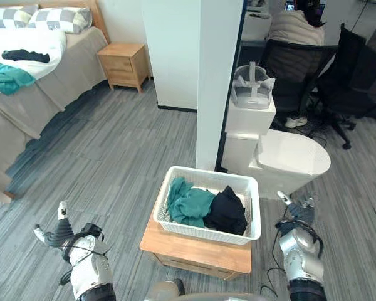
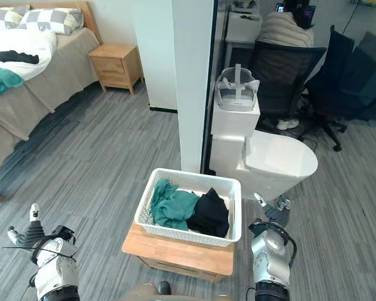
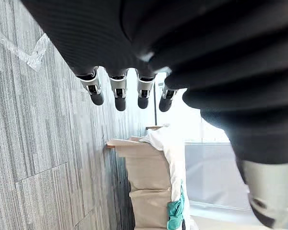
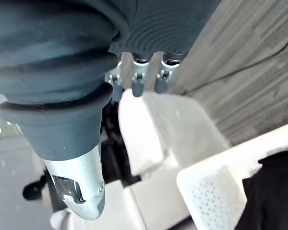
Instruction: Pick up the laundry basket with both hands and put the clothes into the washing machine.
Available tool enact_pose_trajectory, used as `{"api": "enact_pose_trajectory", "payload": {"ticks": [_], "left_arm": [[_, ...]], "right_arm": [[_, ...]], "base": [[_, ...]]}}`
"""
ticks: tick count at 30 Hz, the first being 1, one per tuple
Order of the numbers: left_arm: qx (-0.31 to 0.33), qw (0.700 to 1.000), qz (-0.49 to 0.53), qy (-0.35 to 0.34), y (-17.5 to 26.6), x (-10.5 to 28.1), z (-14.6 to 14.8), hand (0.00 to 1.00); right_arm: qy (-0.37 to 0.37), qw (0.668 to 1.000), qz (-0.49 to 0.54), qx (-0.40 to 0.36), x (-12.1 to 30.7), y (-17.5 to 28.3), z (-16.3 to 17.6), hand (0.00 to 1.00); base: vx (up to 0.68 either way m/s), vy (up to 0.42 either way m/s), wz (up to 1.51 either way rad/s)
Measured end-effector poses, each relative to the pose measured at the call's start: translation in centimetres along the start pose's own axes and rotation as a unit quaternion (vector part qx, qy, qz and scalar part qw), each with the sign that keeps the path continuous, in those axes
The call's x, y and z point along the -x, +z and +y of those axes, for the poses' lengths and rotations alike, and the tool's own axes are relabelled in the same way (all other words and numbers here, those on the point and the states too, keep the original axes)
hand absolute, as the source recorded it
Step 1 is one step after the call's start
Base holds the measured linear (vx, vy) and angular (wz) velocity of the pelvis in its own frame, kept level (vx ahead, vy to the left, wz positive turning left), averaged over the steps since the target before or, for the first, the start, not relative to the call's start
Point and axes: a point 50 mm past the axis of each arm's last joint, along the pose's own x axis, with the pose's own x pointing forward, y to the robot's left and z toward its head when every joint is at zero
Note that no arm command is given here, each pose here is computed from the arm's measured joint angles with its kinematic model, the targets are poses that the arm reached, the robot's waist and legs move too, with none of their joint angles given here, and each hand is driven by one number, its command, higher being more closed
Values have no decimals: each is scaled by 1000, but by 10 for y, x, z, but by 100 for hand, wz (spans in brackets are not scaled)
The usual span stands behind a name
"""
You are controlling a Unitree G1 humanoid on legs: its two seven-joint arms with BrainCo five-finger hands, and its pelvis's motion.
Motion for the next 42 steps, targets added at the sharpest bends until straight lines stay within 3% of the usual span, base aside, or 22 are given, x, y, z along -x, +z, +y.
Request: {"api": "enact_pose_trajectory", "payload": {"ticks": [5, 9, 17, 25, 32, 42], "left_arm": [[-6, 993, 0, -116, 6, 11, -27, 0], [-7, 977, -36, -211, 37, 20, -63, 0], [7, 937, -143, -320, 98, 42, -98, 0], [68, 876, -269, -395, 205, 51, -134, 0], [10, 827, -309, -469, 253, 69, -167, 0], [-166, 814, -284, -478, 225, 58, -192, 0]], "right_arm": [[21, 998, 3, 57, -11, 13, 4, 0], [16, 997, 8, 70, -19, 30, 15, 0], [56, 990, -113, 55, -9, 93, 50, 0], [113, 979, -141, -95, -36, 144, 65, 0], [175, 968, -160, -84, -59, 203, 72, 0], [222, 960, -160, -57, -61, 214, 83, 0]], "base": [[-24, -91, 16], [-99, -56, 17], [-98, -6, 3], [-44, -13, -2], [9, -30, -4], [50, -60, 8]]}}
